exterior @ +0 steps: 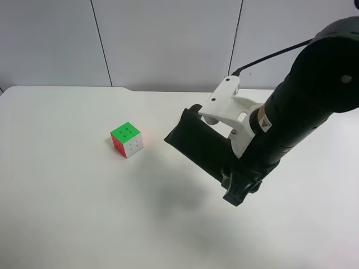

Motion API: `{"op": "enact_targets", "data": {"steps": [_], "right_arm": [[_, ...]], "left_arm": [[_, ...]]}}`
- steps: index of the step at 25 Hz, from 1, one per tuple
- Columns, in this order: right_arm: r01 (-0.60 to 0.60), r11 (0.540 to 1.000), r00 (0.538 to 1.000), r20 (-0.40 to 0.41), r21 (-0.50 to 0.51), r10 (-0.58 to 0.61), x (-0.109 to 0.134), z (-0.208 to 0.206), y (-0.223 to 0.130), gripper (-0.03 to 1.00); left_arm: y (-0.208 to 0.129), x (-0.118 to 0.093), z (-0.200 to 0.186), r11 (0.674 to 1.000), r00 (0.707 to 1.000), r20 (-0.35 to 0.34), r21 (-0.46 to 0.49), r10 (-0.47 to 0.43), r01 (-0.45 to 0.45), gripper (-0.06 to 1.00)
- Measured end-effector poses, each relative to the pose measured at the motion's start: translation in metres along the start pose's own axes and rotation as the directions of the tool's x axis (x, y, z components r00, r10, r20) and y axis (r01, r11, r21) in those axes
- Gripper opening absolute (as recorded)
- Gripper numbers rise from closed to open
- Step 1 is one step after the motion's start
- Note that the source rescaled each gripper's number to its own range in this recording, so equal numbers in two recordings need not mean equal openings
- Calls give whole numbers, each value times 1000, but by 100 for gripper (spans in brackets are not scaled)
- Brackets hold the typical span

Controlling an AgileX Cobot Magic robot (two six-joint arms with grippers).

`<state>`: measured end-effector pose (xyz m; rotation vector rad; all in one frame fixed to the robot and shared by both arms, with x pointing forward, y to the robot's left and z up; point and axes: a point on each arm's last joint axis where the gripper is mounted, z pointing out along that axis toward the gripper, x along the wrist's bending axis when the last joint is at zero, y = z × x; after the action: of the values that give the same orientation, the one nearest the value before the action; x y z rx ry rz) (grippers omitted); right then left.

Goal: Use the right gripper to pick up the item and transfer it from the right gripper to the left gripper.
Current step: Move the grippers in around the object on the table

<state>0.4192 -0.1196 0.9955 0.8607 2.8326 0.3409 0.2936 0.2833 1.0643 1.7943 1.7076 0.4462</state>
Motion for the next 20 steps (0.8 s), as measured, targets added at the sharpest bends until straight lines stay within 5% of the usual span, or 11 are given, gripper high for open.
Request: {"op": "enact_targets", "data": {"steps": [11,20], "right_arm": [[149,985,989,6,-89,-149,21,-20,25,2],[303,933,951,2,-193,-308,41,-42,46,2]], "left_arm": [[20,-20,29,989,971,233,144,-63,29,100],[39,-37,50,972,888,418,208,-190,110,100]]}}
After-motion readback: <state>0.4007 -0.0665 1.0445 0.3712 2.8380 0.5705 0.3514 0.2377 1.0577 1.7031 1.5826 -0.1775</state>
